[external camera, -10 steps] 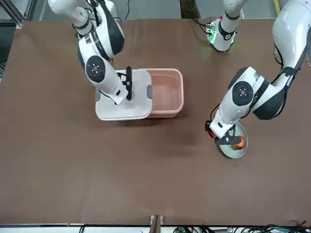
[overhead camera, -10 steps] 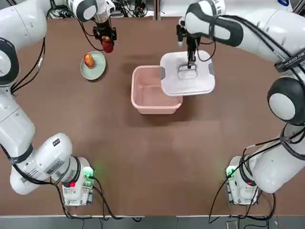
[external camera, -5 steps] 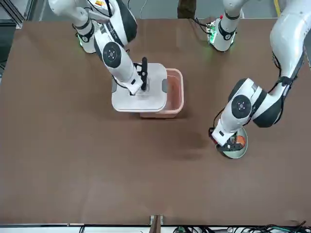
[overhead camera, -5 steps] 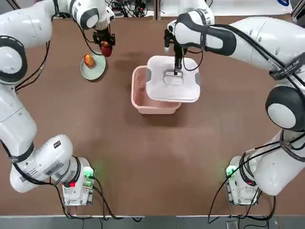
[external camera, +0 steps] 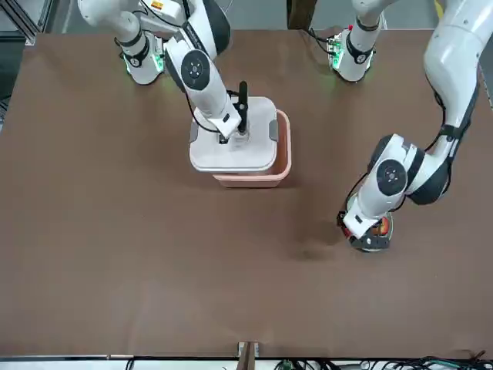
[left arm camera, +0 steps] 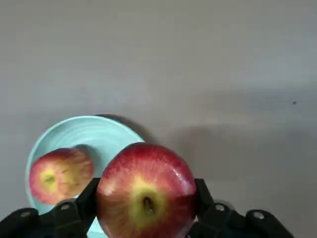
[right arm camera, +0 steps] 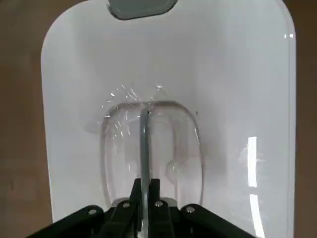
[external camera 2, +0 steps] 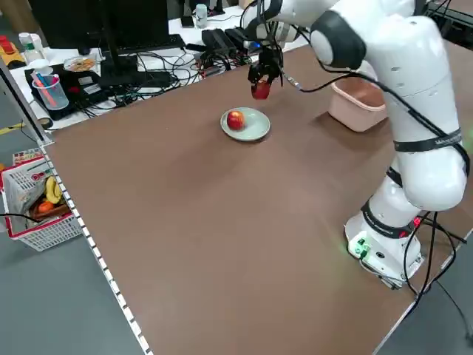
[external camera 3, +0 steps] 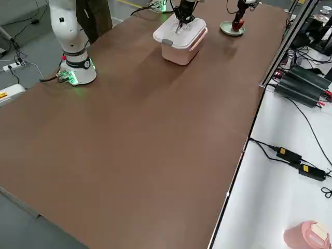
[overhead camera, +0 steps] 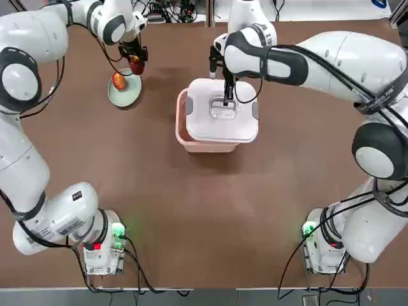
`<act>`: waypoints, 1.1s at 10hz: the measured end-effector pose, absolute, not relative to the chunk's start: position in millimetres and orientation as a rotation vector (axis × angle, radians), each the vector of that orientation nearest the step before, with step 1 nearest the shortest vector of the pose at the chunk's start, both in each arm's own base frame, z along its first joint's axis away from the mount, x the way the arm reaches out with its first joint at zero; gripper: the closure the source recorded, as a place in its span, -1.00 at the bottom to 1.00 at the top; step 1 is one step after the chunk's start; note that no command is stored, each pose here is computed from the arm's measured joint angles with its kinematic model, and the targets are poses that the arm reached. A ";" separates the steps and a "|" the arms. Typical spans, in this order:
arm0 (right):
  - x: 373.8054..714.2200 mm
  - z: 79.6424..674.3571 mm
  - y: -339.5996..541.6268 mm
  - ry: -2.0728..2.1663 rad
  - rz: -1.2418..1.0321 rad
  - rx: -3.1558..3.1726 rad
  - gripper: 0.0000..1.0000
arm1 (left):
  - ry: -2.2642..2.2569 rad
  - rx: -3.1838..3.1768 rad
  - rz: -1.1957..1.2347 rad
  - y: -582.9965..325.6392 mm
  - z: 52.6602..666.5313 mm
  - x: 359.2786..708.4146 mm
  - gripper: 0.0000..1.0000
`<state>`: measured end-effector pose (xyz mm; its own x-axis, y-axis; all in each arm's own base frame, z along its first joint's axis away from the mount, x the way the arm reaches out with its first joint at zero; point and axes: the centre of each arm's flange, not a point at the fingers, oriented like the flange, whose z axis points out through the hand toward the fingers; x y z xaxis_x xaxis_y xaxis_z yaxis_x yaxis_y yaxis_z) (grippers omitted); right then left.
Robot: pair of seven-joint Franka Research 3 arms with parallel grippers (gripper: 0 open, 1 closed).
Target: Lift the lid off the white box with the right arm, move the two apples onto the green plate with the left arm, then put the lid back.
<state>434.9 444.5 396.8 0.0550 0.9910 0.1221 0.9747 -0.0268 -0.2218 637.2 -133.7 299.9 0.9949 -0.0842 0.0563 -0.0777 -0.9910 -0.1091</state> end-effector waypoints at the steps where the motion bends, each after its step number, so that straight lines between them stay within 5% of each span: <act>1: 434.2 392.6 447.9 -2.015 0.100 -2.085 0.86 | 0.114 -3.012 -0.088 -122.3 300.0 630.6 -0.59; 11: 426.2 375.9 494.1 -2.106 0.109 -2.065 0.86 | 0.058 -3.014 -0.102 -70.6 237.4 595.0 -0.59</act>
